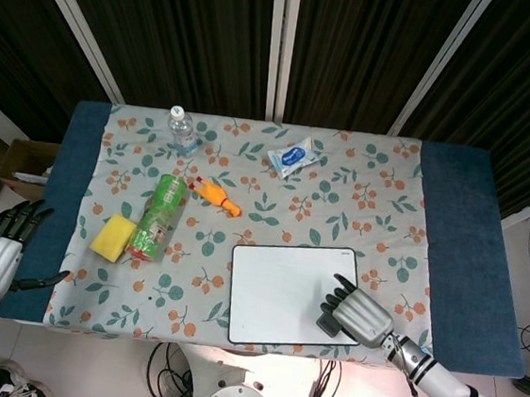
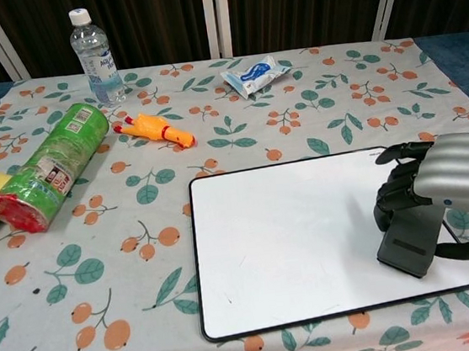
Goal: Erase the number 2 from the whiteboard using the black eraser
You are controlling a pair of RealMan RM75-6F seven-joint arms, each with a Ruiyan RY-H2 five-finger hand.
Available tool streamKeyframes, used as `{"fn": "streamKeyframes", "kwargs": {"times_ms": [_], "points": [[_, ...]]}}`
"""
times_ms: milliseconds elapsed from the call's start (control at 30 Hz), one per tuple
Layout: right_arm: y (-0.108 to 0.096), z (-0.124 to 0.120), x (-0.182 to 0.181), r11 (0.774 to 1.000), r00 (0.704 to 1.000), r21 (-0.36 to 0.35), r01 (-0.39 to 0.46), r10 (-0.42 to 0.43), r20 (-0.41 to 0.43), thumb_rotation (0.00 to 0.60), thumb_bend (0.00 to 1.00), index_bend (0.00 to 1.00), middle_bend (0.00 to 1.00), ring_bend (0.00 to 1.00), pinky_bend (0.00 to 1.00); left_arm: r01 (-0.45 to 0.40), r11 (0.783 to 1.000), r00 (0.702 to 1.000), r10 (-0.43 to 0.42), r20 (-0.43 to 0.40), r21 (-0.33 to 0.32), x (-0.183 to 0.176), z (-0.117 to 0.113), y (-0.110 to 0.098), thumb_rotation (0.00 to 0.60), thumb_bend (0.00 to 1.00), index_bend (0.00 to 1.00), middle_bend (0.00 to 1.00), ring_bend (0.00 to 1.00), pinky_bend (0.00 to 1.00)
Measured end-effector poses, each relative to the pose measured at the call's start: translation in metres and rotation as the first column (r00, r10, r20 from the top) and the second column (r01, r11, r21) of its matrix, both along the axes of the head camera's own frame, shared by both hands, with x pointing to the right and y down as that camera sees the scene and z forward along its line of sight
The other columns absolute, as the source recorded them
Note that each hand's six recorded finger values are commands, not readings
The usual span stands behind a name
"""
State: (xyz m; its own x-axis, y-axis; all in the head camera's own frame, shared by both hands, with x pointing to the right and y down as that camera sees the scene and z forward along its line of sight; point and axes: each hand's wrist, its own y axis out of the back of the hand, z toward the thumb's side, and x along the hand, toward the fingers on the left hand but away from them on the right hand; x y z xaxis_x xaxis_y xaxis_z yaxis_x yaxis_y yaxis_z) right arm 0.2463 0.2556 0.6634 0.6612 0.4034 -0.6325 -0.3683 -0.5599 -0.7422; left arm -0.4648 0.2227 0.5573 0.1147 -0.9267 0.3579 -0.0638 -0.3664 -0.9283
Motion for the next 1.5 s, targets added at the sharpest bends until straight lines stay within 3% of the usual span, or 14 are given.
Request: {"fn": "streamKeyframes", "kwargs": {"times_ms": [367,1000,1267,1500], "points": [[-0.008,0.01,-0.005,0.999,1.0,0.025,-0.023,0.023,0.0,0.6,0.41,0.7,0.55,0.44,0.11,0.003,1.0,1.0,-0.003,0.002,-0.005,-0.001,0.001,-0.001,0.302,0.09,0.14,0.08,0.06,0.16],[-0.068,0.042,-0.018,0.978,0.984,0.109,-0.178,0.177,0.013,0.6,0.44,0.71,0.56,0.45,0.11,0.028,1.0,1.0,-0.028,0.009,-0.005,-0.01,0.0,-0.002,0.301,0.08,0.14,0.08,0.06,0.16],[-0.056,0.043,-0.02,0.987,0.988,0.06,-0.151,0.149,0.029,0.6,0.44,0.72,0.56,0.45,0.11,0.026,1.0,1.0,-0.026,0.011,-0.017,-0.009,0.003,0.0,0.299,0.09,0.14,0.08,0.06,0.16],[-0.032,0.027,-0.022,0.993,0.992,0.012,-0.114,0.113,0.063,0.6,0.44,0.72,0.57,0.45,0.11,0.02,1.0,1.0,-0.019,0.011,-0.023,-0.006,0.005,-0.001,0.303,0.09,0.14,0.08,0.06,0.16]]}}
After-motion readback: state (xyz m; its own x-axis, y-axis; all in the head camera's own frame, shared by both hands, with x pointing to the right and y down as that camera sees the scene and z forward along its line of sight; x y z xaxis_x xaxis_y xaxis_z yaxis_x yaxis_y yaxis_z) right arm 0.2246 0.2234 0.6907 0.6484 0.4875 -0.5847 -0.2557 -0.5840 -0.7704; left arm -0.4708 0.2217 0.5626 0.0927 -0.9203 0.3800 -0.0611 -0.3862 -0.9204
